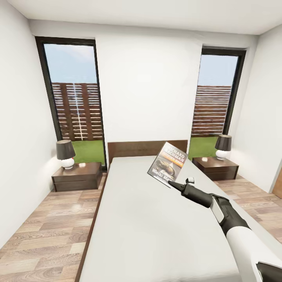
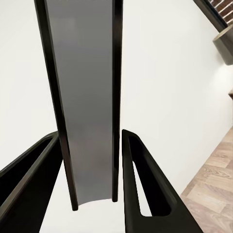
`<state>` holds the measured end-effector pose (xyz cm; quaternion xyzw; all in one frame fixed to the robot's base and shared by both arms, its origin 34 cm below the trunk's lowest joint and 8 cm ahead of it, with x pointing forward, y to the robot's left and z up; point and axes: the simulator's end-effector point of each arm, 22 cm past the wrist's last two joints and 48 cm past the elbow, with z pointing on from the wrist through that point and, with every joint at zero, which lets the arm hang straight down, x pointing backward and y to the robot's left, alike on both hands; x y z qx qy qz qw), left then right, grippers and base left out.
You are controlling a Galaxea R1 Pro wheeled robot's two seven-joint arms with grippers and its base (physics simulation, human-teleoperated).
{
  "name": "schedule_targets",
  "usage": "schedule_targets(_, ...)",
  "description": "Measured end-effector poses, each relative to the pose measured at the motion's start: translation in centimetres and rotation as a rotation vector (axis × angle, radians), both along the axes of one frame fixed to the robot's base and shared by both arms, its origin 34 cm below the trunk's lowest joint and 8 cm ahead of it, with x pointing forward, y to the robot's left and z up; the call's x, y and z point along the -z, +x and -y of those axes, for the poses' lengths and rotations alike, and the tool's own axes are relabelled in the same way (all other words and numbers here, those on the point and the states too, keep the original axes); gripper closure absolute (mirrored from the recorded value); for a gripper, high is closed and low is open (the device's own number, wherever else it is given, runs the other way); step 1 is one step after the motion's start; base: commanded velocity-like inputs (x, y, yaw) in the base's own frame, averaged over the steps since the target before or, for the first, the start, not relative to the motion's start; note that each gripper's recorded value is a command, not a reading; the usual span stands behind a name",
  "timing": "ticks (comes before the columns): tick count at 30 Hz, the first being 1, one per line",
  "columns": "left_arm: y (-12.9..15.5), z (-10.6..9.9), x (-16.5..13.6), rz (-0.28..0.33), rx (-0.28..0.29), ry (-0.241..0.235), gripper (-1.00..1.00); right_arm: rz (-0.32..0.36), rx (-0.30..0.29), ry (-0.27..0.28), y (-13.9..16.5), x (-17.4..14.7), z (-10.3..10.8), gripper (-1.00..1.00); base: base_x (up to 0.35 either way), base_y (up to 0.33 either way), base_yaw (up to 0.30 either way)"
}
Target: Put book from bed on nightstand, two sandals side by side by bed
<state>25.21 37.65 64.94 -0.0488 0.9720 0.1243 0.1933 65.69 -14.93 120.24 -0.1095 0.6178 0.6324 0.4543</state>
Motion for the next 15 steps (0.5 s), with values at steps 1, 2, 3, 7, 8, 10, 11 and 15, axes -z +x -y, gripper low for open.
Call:
schedule_targets(1,0.0,0.0,0.0,0.0,0.0,0.0,-1.0,0.0,0.0,0.0,0.0,0.0,0.0,1.0,0.0,0.0,0.0)
schedule_targets(2,-0.01,0.0,0.0,0.0,0.0,0.0,-1.0,-0.001,0.0,0.001,0.01,0.03,-0.01,1.0,0.0,0.0,0.0)
schedule_targets(3,-0.01,0.0,0.0,0.0,0.0,0.0,-1.0,-0.002,0.001,0.001,0.01,0.05,-0.01,1.0,0.0,0.0,0.0)
schedule_targets(7,-0.06,0.0,0.02,-0.002,0.0,0.0,-1.0,-0.006,0.002,0.002,0.06,0.18,0.05,1.0,0.0,0.0,0.0)
schedule_targets(8,-0.11,0.01,0.04,-0.003,0.0,0.0,-1.0,-0.009,0.003,0.001,0.08,0.27,0.07,1.0,0.0,0.0,0.0)
schedule_targets(10,-0.19,0.01,0.07,-0.005,0.0,0.0,-1.0,-0.014,0.005,-0.002,0.17,0.48,0.12,1.0,0.0,0.0,0.0)
schedule_targets(11,-0.24,0.01,0.09,-0.006,0.0,0.0,-1.0,-0.017,0.005,-0.003,0.2,0.57,0.16,1.0,0.0,0.0,0.0)
schedule_targets(15,-0.42,0.01,0.16,-0.011,0.0,0.0,-1.0,-0.023,0.006,-0.003,0.3,0.87,0.25,1.0,0.0,0.0,0.0)
